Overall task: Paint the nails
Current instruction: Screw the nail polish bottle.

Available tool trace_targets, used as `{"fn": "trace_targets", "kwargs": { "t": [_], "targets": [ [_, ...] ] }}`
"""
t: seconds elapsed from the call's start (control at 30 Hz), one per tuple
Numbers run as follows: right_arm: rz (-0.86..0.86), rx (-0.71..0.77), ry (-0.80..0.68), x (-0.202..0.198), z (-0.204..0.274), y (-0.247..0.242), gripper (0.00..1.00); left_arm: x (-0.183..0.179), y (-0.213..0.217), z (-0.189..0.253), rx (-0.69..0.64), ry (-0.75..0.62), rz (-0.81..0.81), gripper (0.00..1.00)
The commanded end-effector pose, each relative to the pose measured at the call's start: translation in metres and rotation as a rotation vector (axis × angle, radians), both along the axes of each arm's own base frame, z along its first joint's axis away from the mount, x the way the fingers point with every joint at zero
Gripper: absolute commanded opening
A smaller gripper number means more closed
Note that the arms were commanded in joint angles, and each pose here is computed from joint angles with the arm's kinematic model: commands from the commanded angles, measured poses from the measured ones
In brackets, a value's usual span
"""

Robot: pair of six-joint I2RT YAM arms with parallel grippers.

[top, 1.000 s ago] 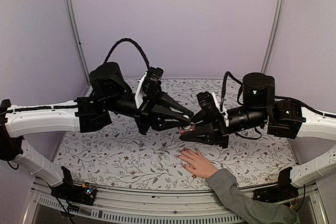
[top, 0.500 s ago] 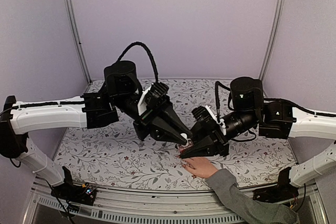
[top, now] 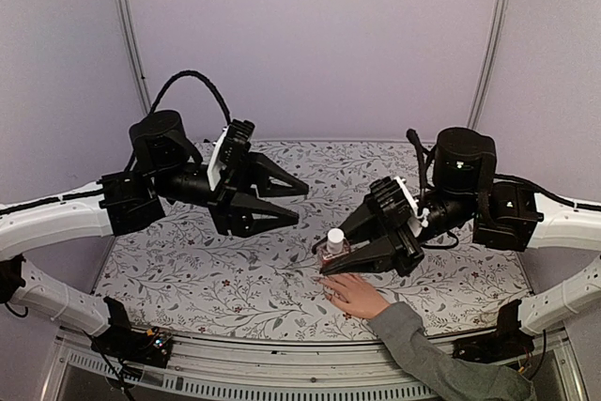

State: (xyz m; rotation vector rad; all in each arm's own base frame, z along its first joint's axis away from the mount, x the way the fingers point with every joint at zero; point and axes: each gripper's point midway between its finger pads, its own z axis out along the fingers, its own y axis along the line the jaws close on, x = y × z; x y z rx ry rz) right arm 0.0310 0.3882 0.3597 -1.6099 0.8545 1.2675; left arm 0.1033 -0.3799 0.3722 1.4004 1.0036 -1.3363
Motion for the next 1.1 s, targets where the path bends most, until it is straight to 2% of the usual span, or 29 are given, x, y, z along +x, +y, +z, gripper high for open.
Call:
{"fn": "trace_targets", "kwargs": {
  "t": [0.0, 0.23, 0.4, 0.67, 0.8, 1.07],
  "targets": [
    [-0.251, 0.055, -0.003, 0.040, 0.022, 0.008, 0.00, 0.019, 0.012, 0.012, -0.059, 0.042, 0.169, 0.52],
    [-0.787, 0.042, 0.040, 0.131, 0.017, -0.002, 0.00, 0.049, 0.028, 0.024, -0.160, 0.120, 0.421, 0.53],
    [-0.965, 0.014, 0.032, 0.161, 0.008, -0.010, 0.00, 0.061, 0.020, 0.026, -0.194, 0.157, 0.545, 0.53],
    [-1.078, -0.040, 0.022, 0.181, -0.008, -0.009, 0.00, 0.083, -0.011, 0.024, -0.209, 0.231, 0.648, 0.54],
    [-1.081, -0.041, 0.025, 0.181, -0.009, -0.009, 0.00, 0.097, -0.022, 0.016, -0.188, 0.258, 0.712, 0.53],
    [-1.079, -0.058, 0.023, 0.182, -0.015, -0.007, 0.00, 0.110, -0.024, 0.011, -0.184, 0.280, 0.783, 0.46]
  ]
}}
